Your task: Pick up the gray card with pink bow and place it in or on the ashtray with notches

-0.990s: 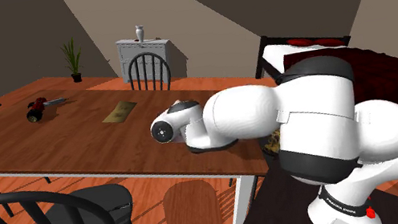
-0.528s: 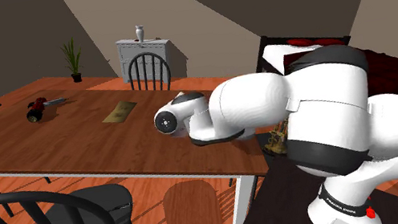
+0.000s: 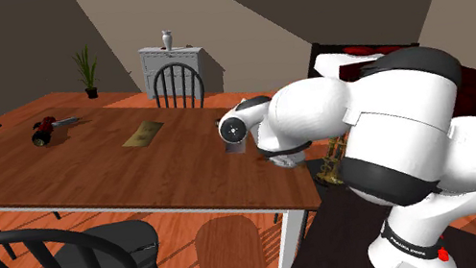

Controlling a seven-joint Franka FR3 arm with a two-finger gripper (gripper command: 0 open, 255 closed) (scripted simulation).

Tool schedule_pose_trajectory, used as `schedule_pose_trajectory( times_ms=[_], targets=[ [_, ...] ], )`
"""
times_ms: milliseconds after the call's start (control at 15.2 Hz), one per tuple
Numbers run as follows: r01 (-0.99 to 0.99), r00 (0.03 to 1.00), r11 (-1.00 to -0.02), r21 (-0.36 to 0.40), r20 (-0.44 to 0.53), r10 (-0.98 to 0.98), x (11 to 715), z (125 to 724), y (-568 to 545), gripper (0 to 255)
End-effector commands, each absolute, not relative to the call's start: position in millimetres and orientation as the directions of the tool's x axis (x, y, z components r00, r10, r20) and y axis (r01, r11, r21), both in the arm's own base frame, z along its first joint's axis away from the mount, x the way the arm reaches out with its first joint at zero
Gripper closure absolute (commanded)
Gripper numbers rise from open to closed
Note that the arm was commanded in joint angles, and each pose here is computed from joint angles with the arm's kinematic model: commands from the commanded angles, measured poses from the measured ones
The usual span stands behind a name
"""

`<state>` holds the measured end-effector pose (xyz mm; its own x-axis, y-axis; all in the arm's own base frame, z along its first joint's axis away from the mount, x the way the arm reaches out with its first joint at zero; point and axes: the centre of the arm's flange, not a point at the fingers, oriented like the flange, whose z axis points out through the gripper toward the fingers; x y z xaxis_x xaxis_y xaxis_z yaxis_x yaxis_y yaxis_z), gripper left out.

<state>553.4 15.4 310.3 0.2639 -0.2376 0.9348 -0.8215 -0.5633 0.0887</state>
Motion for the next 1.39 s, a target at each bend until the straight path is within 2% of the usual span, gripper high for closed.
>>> schedule_pose_trajectory(
  times_ms=[0,1320],
  targets=[
    [-0.821,0.265,-0.565,0.088,0.934,-0.239,539.2,313.0,-9.0,255],
    [-0.821,0.265,-0.565,0.088,0.934,-0.239,418.1,357.1,-241.5,255]
  ],
)
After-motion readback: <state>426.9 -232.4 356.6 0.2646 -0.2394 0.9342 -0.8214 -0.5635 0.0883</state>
